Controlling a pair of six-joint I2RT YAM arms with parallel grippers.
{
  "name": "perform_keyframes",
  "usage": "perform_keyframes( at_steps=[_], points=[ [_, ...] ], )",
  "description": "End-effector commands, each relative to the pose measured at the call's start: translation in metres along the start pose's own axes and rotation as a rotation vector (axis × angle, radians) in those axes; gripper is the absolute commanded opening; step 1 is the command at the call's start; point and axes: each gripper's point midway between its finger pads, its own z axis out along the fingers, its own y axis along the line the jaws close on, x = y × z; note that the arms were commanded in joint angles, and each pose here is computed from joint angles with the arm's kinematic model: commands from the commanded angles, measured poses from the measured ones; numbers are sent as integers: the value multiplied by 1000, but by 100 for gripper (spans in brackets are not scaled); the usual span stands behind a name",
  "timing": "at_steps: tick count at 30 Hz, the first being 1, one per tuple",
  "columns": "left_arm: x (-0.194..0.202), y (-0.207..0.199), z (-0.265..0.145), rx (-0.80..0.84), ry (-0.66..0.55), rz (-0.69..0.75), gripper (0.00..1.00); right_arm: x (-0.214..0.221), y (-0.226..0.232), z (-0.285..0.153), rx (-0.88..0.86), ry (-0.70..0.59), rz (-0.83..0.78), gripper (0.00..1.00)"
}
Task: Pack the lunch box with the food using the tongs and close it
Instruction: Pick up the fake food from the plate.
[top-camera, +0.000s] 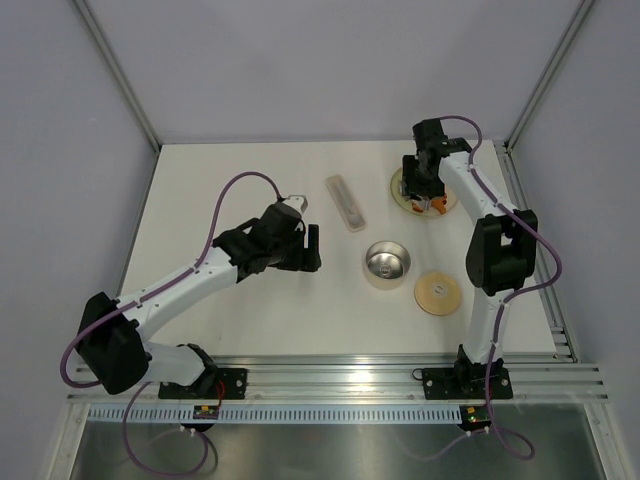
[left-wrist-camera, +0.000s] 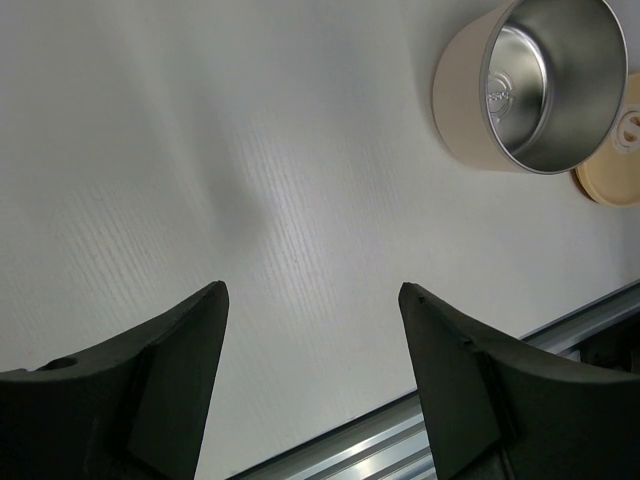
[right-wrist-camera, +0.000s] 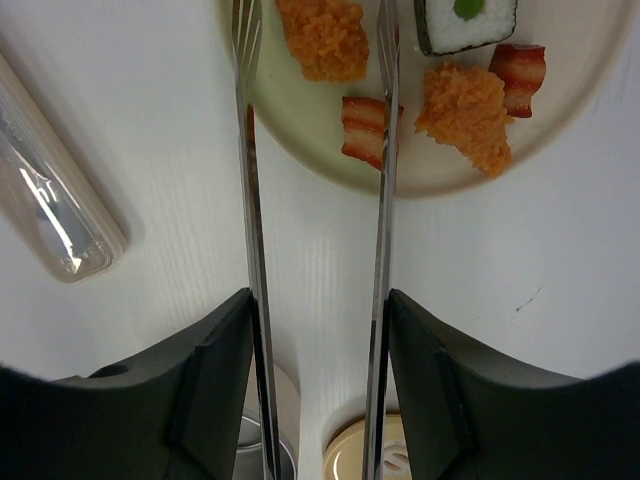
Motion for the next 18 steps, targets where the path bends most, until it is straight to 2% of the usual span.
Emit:
perform_keyframes(
  at_steps=[1,6,14,18],
  points=[
    [-20,-4,-5,-3,-49,17,73,-13,2,-2,-13,-20,-30,61],
    [-21,-2,-5,-19,-50,22,73,-11,2,4,-10,-5,-37,58],
    [-14,3,-3,-30,-31,24,73,-10,11,-10,-73,-16,-19,50],
    [-12,1,2,-25,-13,27,73,-9,12,-17,-80,-19,-9,42]
  ],
)
